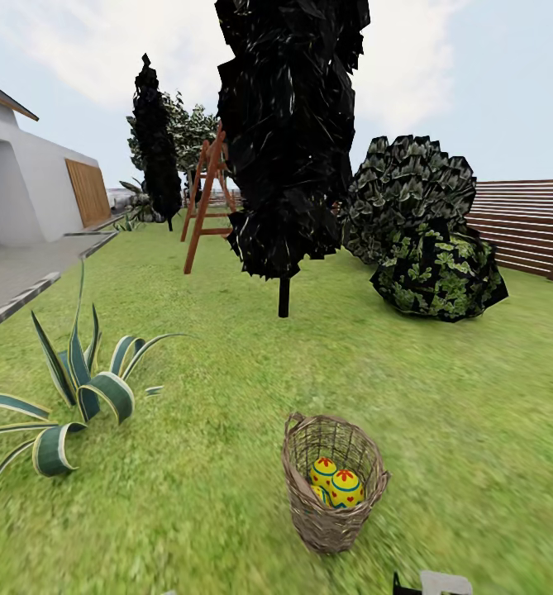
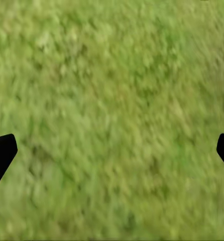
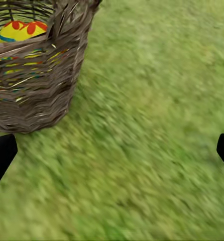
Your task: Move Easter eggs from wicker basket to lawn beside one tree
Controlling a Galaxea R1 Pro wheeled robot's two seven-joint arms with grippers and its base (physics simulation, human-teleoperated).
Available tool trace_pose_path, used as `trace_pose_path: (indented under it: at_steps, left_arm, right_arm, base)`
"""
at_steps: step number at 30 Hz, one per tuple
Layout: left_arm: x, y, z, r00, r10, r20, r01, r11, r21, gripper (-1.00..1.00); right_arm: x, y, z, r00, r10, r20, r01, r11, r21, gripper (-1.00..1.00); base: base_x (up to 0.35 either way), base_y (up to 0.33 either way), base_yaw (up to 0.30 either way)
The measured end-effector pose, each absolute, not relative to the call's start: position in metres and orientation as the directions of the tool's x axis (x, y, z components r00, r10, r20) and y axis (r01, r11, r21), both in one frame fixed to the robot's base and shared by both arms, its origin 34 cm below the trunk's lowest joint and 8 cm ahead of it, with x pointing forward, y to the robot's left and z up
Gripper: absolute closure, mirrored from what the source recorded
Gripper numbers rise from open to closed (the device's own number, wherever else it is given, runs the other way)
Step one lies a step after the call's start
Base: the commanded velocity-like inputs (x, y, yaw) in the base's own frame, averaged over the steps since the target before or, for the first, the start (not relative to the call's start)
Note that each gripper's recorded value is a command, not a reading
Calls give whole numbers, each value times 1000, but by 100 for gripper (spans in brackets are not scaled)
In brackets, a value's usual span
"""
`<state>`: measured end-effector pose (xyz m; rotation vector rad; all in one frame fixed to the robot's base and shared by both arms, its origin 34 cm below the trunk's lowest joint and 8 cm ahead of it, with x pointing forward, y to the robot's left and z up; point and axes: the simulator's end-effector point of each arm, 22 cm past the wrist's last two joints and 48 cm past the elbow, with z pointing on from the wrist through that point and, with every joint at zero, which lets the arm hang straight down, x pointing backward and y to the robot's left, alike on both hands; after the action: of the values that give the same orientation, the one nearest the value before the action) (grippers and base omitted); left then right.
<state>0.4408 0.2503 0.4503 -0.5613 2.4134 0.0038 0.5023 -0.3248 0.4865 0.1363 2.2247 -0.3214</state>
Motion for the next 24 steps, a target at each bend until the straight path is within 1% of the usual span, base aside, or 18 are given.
trace_pose_path:
  at_steps: [3, 12, 18, 22, 24]
  left_arm:
    - [441, 250, 450, -694, -397, -600, -396, 907, -142, -100]
    - [429, 250, 441, -715, -389, -581, -393, 911, -126, -100]
    - [435, 253, 446, -707, -383, -595, -388, 913, -125, -100]
    - [459, 255, 467, -668, -383, -639, -381, 912, -148, -100]
    - [467, 255, 475, -652, -382, -655, -378, 913, -156, -100]
  right_arm:
    - [504, -325, 488, -618, -14, -786, 209, 961, -181, -100]
    - [505, -327, 490, -612, -11, -791, 217, 959, -181, -100]
    - [532, -328, 521, -556, -15, -831, 228, 959, -170, -100]
    - [526, -330, 512, -628, -11, -778, 219, 957, -190, -100]
    - [528, -332, 514, -639, -11, -769, 218, 956, -195, -100]
  base:
    - [163, 58, 0]
    - [293, 103, 0]
    - [326, 30, 0]
    - [331, 6, 0]
    - [332, 3, 0]
